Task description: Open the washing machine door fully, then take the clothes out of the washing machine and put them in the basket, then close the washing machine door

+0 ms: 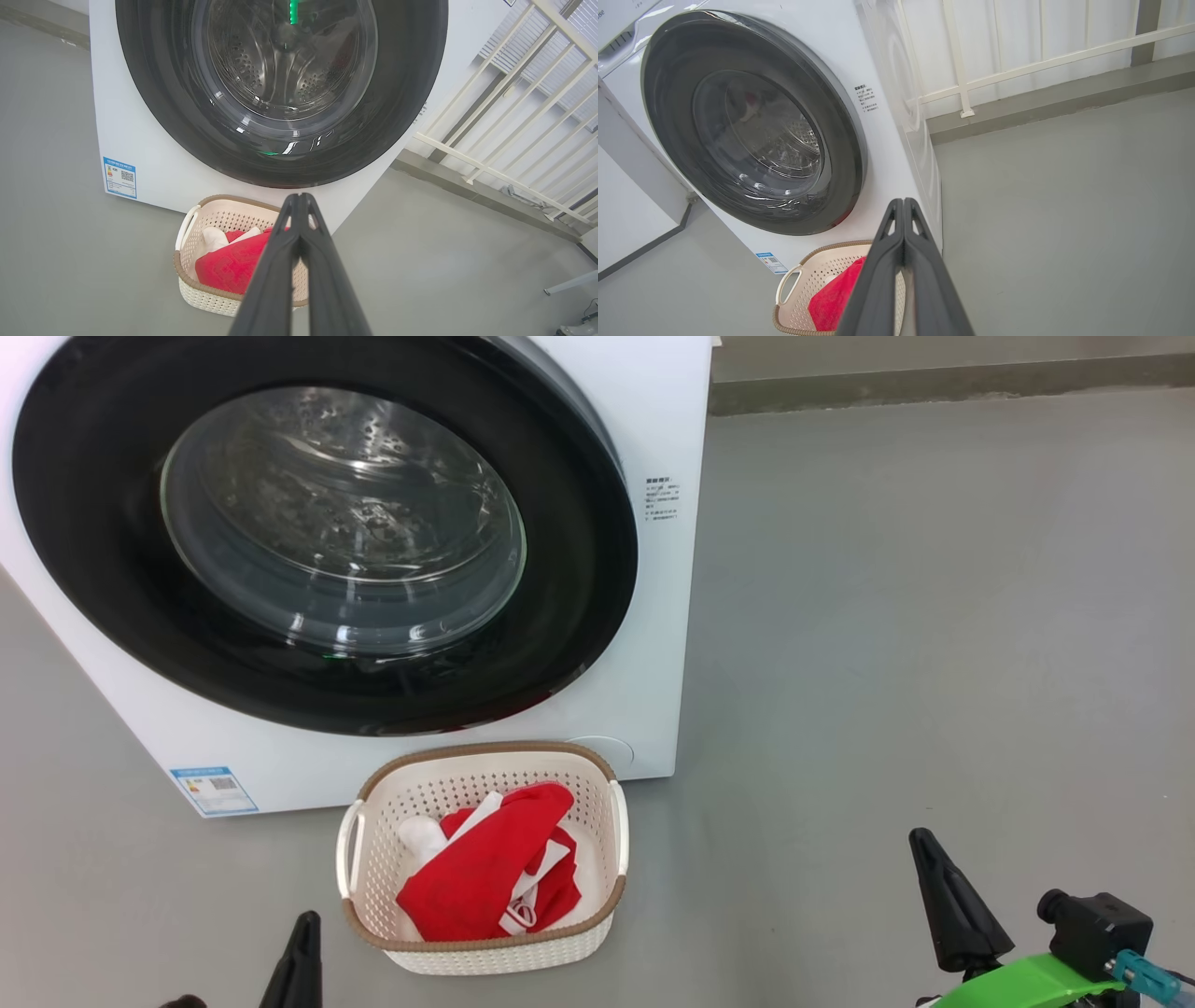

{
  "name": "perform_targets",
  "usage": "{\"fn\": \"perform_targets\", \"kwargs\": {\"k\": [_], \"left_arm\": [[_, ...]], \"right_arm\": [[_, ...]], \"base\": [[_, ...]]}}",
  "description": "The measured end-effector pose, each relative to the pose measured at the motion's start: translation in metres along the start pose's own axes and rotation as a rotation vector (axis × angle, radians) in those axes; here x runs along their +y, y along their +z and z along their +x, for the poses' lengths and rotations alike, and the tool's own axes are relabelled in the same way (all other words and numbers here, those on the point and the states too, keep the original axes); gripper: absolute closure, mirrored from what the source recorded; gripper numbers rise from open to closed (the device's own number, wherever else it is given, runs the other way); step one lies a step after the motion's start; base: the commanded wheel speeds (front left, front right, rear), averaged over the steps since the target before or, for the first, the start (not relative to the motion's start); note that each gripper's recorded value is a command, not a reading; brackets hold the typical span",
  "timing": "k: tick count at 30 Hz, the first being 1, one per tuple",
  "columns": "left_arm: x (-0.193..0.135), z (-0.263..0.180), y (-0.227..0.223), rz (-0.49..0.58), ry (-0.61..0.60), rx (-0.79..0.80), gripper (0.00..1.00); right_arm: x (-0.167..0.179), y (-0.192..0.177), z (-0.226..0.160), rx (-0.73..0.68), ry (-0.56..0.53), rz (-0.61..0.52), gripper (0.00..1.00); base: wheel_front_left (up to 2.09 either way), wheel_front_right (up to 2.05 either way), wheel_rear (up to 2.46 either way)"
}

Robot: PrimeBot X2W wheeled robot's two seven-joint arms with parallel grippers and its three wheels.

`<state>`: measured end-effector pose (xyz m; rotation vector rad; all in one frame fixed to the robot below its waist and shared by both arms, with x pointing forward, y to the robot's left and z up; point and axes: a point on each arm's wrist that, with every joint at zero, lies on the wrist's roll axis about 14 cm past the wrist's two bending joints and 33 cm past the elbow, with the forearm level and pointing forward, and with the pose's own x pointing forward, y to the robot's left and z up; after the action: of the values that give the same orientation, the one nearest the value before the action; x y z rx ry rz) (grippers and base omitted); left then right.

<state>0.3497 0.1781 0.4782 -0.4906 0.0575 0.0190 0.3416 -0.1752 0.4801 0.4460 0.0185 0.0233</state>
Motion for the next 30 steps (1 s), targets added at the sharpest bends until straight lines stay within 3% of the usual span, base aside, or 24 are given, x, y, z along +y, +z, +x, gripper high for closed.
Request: {"fn": "perform_targets", "kwargs": {"k": [30], "left_arm": [[0.01,0.006,-0.005,-0.313,0.049,0.045,1.0]], "right_arm": [[-0.013,0.001,0.008,0.013,-0.068,0.328,1.0]], "base": [[0.0,0.0,0.0]]}}
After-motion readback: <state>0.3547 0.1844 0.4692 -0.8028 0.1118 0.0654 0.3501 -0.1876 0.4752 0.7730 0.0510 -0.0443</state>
